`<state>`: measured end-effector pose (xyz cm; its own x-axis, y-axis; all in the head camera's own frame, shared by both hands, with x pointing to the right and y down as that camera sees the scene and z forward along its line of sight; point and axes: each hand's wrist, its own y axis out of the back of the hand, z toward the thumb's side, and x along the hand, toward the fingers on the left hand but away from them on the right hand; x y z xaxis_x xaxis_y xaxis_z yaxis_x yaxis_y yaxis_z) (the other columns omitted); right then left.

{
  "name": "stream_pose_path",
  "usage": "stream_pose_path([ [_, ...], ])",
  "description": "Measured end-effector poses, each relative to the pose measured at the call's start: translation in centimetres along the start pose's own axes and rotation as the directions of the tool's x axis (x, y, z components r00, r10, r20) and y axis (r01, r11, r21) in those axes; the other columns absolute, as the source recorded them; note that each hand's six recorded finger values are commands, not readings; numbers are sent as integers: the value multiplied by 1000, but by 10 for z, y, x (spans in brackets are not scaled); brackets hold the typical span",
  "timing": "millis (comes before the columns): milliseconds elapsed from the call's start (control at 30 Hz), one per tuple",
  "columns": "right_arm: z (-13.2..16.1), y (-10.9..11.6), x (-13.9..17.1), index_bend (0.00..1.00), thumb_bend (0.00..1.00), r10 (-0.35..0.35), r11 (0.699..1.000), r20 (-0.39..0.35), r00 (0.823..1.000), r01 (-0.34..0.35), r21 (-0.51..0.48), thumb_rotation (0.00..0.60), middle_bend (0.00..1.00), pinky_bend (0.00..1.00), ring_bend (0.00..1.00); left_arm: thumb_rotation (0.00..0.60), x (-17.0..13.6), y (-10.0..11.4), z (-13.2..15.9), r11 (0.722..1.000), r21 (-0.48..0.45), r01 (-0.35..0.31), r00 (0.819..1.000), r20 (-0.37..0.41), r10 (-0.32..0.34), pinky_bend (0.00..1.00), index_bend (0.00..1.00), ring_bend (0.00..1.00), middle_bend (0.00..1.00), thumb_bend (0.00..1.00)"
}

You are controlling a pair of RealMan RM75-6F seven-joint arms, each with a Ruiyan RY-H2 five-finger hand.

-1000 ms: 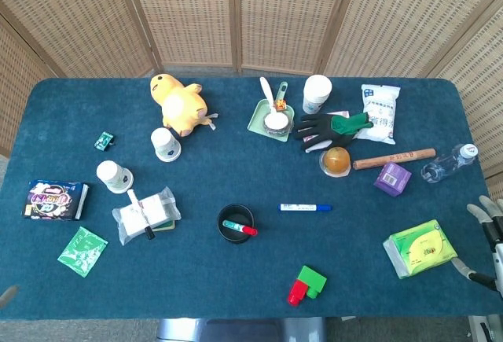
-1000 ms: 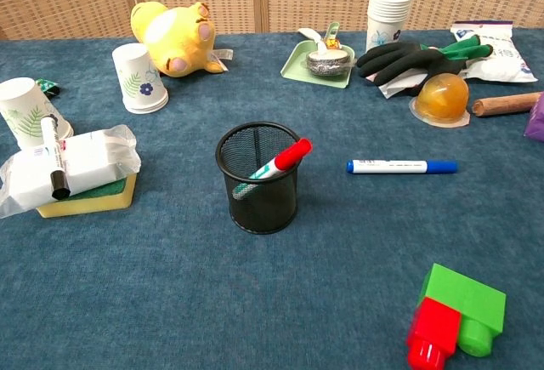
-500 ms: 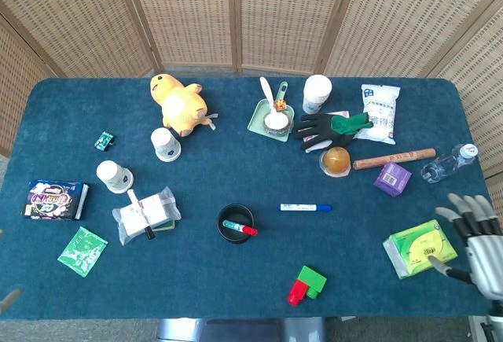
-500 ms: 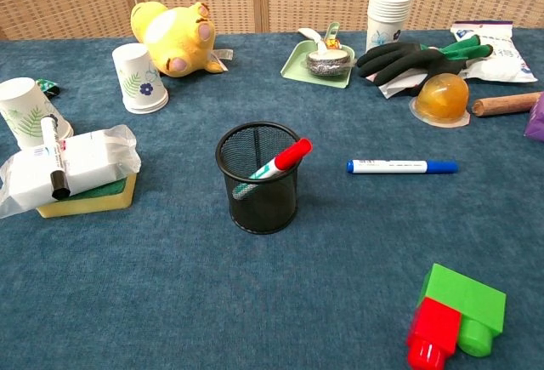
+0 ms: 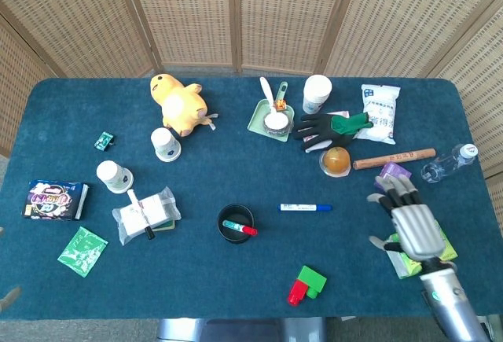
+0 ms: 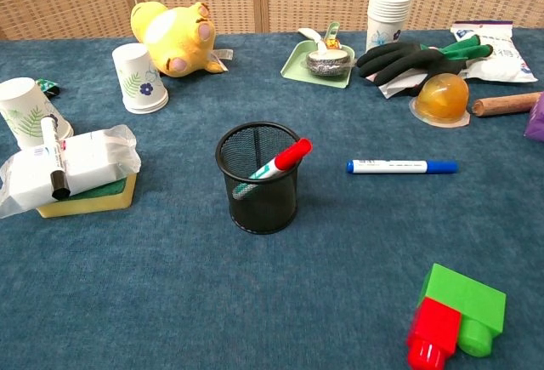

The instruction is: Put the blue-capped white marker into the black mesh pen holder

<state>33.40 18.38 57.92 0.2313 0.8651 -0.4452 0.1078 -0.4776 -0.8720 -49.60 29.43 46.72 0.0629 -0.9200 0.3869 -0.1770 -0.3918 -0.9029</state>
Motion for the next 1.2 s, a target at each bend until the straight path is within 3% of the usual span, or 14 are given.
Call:
stream_pose_path([
  [167, 26, -15, -22, 387, 50, 16, 1000, -28, 999, -17, -7, 600, 0, 0, 0, 600, 4, -2, -2, 1000, -1, 13, 1000, -8, -13, 0, 0, 0, 0, 60],
  [400, 57, -43, -45, 366, 230, 56, 998, -60, 997, -57, -7, 600, 0, 0, 0, 600, 7, -4, -3, 1000, -7, 24, 1000, -8, -24, 0, 0, 0, 0, 61],
  [600, 76, -63, -57, 316, 239, 89, 996, -83, 993, -89, -3, 600, 0, 0, 0, 600, 10, -5, -6, 1000, -12, 26, 1000, -16, -26, 0, 0, 0, 0, 61],
  [1200, 97, -94, -98, 334, 239, 138, 990, -90, 986, -136, 36, 600, 0, 0, 0, 600, 17, -9, -12, 999, -5, 37, 998, -60, -37, 0, 0, 0, 0, 60],
])
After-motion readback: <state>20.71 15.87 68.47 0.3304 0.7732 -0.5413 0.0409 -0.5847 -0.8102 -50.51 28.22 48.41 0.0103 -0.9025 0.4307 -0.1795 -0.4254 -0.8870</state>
